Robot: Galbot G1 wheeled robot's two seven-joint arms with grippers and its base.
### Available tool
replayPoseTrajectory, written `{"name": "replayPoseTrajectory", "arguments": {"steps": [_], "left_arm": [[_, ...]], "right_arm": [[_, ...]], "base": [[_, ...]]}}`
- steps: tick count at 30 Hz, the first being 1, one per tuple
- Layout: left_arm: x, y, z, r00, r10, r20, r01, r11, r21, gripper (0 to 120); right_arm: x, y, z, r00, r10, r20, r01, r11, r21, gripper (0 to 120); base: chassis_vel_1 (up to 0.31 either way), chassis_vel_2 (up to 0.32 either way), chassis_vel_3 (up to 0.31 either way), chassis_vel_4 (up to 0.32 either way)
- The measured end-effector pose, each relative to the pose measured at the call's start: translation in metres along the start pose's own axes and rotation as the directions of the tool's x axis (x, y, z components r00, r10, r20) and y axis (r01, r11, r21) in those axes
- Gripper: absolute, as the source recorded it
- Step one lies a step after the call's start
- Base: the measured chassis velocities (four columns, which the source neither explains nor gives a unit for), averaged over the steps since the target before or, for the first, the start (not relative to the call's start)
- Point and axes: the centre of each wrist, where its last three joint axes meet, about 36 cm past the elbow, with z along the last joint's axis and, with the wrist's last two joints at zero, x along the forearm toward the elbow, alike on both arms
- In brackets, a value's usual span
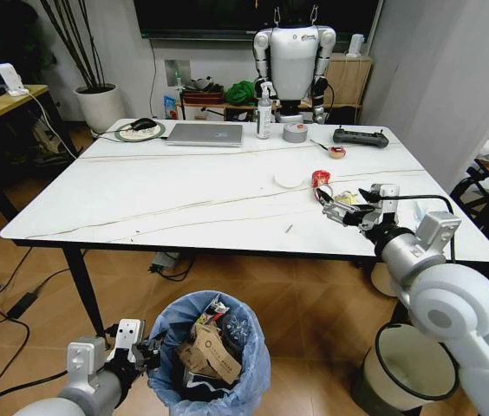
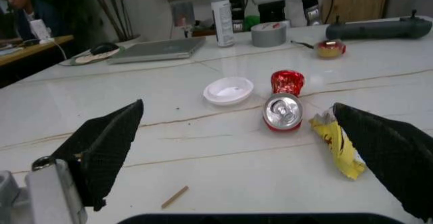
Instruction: Pick up the trash bin and place the trash from the table into it.
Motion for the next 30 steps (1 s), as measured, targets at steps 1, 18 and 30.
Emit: {"name": "replayPoseTrajectory", "arguments": {"steps": [1,18,30], "left_arm": [[0.000,0.000,0.000,1.000,0.000,-0.001,0.000,1.000,0.001,0],[0.001,-0.001,0.004,1.000,-0.002,-0.016,0.002,1.000,0.005,0],[0.002,0.000,0.006,1.000,-0.002,-0.028,0.002,1.000,-0.003,0]], "right_arm": [[0.001,0.001,0.002,1.000,0.003,0.000,-0.003,1.000,-0.004,100],[0.006,0.006,0.010,1.000,-0.008,0.015,0.009,1.000,-0.021,100],[-0.048,-0.008,-0.020,0.998,-0.042,0.047,0.042,0.999,-0.003,100]], "base": [[0.000,0.000,0.000,0.000],[-0.013,-0.011,0.014,0.010],[-0.015,-0.012,0.009,0.013]]}}
